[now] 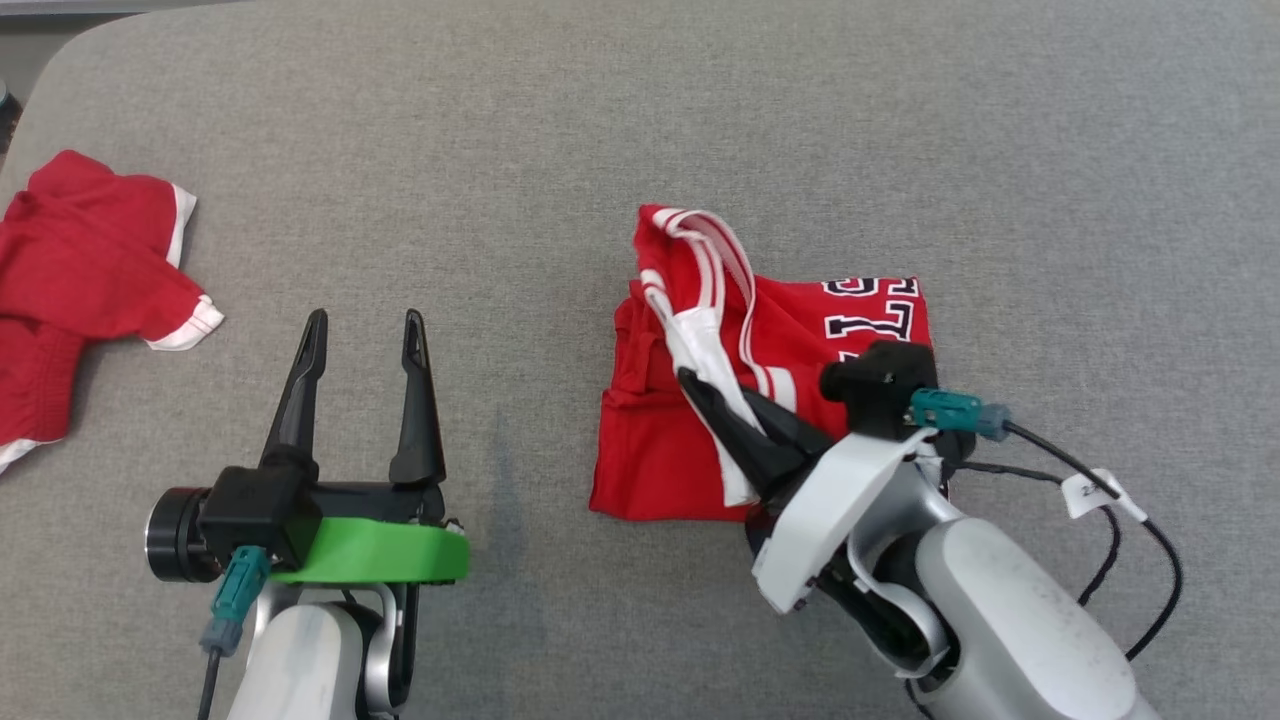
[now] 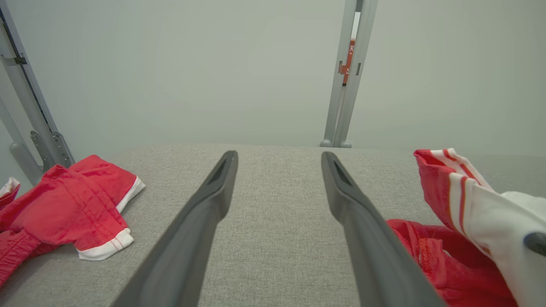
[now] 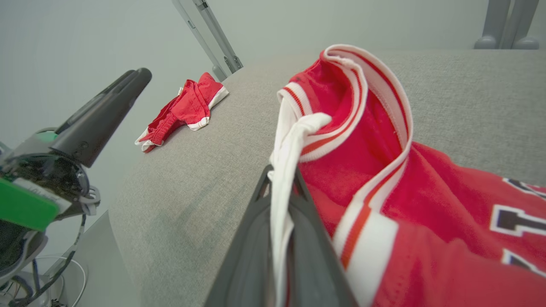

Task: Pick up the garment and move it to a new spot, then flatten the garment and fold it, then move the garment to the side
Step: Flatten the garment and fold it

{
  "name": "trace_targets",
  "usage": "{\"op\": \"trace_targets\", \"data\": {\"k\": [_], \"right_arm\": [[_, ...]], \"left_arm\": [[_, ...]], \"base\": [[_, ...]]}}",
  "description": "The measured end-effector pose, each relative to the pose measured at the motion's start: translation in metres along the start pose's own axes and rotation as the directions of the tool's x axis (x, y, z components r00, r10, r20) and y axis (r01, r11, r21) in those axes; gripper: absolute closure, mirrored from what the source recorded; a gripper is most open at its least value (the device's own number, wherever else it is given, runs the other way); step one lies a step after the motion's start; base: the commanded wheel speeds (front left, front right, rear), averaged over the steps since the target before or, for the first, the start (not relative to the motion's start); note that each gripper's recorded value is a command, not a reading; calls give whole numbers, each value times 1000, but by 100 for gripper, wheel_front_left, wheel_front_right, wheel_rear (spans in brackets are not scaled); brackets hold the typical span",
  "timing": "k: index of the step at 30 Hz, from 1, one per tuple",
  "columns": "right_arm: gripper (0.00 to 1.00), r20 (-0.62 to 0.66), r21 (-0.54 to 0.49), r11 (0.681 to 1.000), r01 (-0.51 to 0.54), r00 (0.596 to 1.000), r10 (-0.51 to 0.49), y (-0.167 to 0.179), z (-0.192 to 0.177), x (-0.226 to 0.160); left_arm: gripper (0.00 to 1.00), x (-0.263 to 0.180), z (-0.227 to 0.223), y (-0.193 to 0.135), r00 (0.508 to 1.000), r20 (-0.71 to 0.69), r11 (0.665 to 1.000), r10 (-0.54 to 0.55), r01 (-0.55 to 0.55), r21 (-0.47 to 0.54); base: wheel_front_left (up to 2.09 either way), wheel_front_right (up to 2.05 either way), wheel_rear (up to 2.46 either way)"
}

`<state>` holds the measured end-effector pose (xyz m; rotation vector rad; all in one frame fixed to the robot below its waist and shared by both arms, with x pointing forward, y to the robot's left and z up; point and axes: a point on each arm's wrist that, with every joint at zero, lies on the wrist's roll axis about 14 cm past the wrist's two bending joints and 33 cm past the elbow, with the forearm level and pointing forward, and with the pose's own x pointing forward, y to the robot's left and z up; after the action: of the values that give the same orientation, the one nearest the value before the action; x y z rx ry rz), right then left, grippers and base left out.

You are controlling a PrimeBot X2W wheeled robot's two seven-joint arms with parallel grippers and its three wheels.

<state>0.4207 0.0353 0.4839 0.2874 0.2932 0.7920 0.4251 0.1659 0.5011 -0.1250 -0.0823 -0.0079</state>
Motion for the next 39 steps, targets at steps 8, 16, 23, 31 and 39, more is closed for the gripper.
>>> {"op": "trace_targets", "data": {"k": [8, 16, 23, 31, 39], "right_arm": [[0, 43, 67, 998, 0, 999, -3, 4, -23, 21], [0, 323, 8, 998, -55, 945, 49, 9, 38, 13], [0, 444, -75, 967, 245, 876, -188, -83, 75, -47], [0, 399, -98, 836, 540, 791, -465, -152, 53, -138], [0, 395, -87, 801, 592, 759, -518, -151, 51, -164]], "left_arm": [[0, -2, -8, 7, 999, -27, 1000, 21, -21, 3], [0, 2, -12, 4, 999, -32, 1000, 15, -15, 6], [0, 6, -14, -1, 1000, -30, 1000, -4, 4, 18], [0, 8, -17, -5, 999, -39, 999, -20, 21, 27], [0, 6, -19, -5, 999, -44, 999, -24, 26, 32]], "base": [[0, 0, 0], [0, 0, 0], [0, 0, 0], [0, 0, 0], [0, 0, 0]]}}
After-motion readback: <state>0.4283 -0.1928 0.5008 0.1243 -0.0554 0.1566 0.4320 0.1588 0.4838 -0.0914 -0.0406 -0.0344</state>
